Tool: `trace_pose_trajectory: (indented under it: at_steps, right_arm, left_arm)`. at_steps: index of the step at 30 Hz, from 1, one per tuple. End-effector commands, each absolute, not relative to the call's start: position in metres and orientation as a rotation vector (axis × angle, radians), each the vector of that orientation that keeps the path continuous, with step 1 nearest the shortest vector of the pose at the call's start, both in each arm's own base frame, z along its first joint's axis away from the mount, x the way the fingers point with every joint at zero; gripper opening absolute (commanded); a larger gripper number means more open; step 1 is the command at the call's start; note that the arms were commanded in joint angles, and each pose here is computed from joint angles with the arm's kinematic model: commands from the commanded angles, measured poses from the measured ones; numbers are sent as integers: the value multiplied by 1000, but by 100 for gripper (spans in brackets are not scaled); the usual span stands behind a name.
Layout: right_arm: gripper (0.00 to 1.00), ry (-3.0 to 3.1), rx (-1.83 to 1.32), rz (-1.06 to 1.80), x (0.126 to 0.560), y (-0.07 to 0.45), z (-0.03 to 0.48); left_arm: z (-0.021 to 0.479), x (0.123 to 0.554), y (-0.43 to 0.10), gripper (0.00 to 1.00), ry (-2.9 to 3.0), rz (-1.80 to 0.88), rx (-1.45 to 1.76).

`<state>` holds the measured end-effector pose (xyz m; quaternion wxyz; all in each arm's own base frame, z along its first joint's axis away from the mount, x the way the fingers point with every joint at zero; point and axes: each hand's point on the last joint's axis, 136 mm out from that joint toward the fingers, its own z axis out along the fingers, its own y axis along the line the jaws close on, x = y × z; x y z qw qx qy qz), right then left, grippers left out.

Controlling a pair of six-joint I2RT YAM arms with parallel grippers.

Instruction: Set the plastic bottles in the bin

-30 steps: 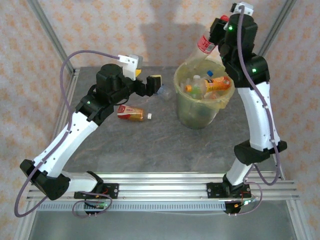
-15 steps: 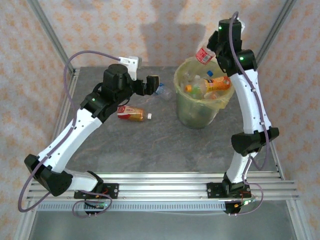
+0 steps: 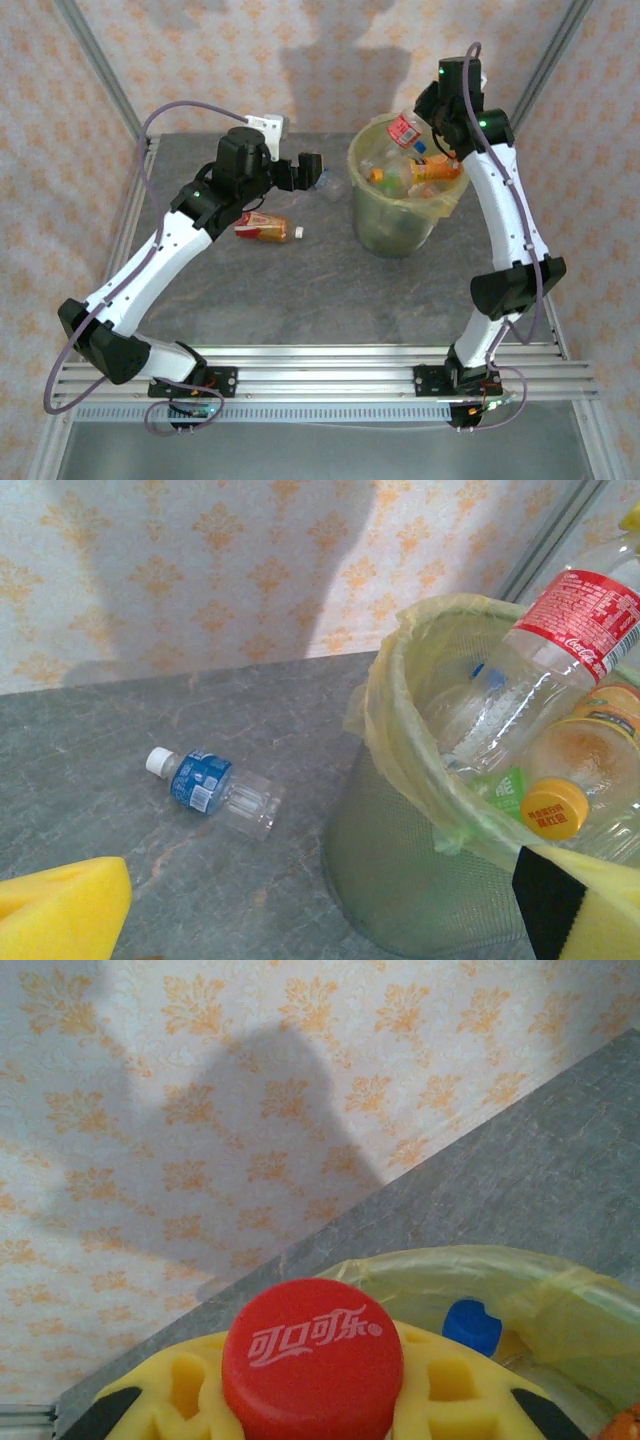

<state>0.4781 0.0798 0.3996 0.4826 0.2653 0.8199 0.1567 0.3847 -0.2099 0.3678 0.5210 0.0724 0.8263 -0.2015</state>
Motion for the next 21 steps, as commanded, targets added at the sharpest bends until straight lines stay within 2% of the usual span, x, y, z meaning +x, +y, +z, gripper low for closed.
trace_pose_trajectory:
  at_steps: [1, 3, 10, 11, 13, 17, 21]
  right_arm:
    - [0, 2003, 666, 351, 470, 72, 396]
    - [1, 2011, 647, 346, 471, 73, 392]
    - [13, 2095, 647, 248, 472, 67, 366]
    - [16, 2104, 656, 220, 472, 64, 361]
    - [31, 2118, 672, 171, 472, 59, 353]
    - [50, 2113, 692, 92, 472, 49, 349]
    - [61, 2082, 697, 35, 468, 39, 356]
  left_arm:
    - [380, 386, -211, 100, 1959, -493, 158]
    - [379, 386, -212, 100, 1961, -493, 159]
    - [375, 390, -215, 100, 1974, -497, 156]
    - [375, 391, -216, 100, 1975, -502, 159]
    - [374, 391, -217, 100, 1978, -510, 161]
    - [375, 391, -218, 100, 1978, -511, 161]
    - [375, 391, -218, 100, 1975, -513, 164]
